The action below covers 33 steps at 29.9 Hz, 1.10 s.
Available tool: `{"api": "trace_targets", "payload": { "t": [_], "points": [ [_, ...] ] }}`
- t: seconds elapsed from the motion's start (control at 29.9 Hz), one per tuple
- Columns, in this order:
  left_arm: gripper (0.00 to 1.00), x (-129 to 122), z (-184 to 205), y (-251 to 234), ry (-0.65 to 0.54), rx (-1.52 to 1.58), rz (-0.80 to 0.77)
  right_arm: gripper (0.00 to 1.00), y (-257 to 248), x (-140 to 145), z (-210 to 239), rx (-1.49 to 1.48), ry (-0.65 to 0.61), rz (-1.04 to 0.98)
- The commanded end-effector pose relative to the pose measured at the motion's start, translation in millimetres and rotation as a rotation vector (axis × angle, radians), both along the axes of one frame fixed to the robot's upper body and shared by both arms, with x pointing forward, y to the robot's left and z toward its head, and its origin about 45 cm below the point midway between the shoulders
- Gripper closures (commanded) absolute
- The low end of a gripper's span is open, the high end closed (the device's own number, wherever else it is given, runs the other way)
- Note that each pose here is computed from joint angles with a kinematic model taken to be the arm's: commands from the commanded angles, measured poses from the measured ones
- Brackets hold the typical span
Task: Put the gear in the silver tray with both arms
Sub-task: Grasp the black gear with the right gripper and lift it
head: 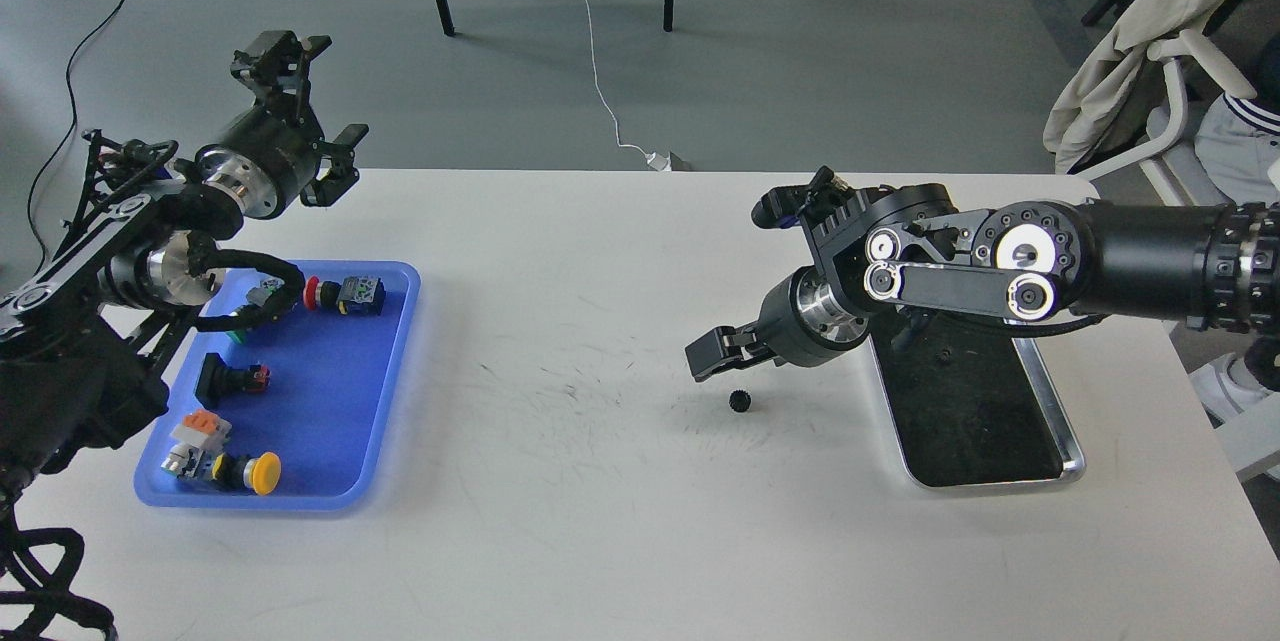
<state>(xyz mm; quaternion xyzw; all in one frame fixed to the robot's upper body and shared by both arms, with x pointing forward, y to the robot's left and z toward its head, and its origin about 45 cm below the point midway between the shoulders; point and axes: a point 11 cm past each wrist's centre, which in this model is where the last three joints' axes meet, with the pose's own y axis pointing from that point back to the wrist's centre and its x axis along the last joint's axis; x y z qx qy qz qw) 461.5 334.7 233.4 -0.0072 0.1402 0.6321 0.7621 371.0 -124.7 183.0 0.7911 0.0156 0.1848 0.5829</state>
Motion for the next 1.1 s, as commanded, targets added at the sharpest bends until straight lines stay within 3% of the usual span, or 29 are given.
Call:
{"api": "trace_targets", "payload": {
  "t": [0.0, 0.57, 0.77, 1.07],
  "points": [
    [0.02, -1, -1, 2, -0.012, 0.000, 0.008, 0.03, 5, 2, -8, -0.030, -0.009, 0.012],
    [0.02, -8, -10, 11, -0.019, 0.002, 0.034, 0.08, 29, -7, -31, -0.101, -0.009, 0.091],
    [0.02, -8, -8, 15, -0.020, 0.008, 0.038, 0.17, 25, -8, -36, -0.135, -0.010, 0.104],
    [0.02, -8, -8, 16, -0.022, 0.009, 0.039, 0.23, 22, -8, -37, -0.142, -0.010, 0.105]
  ]
}}
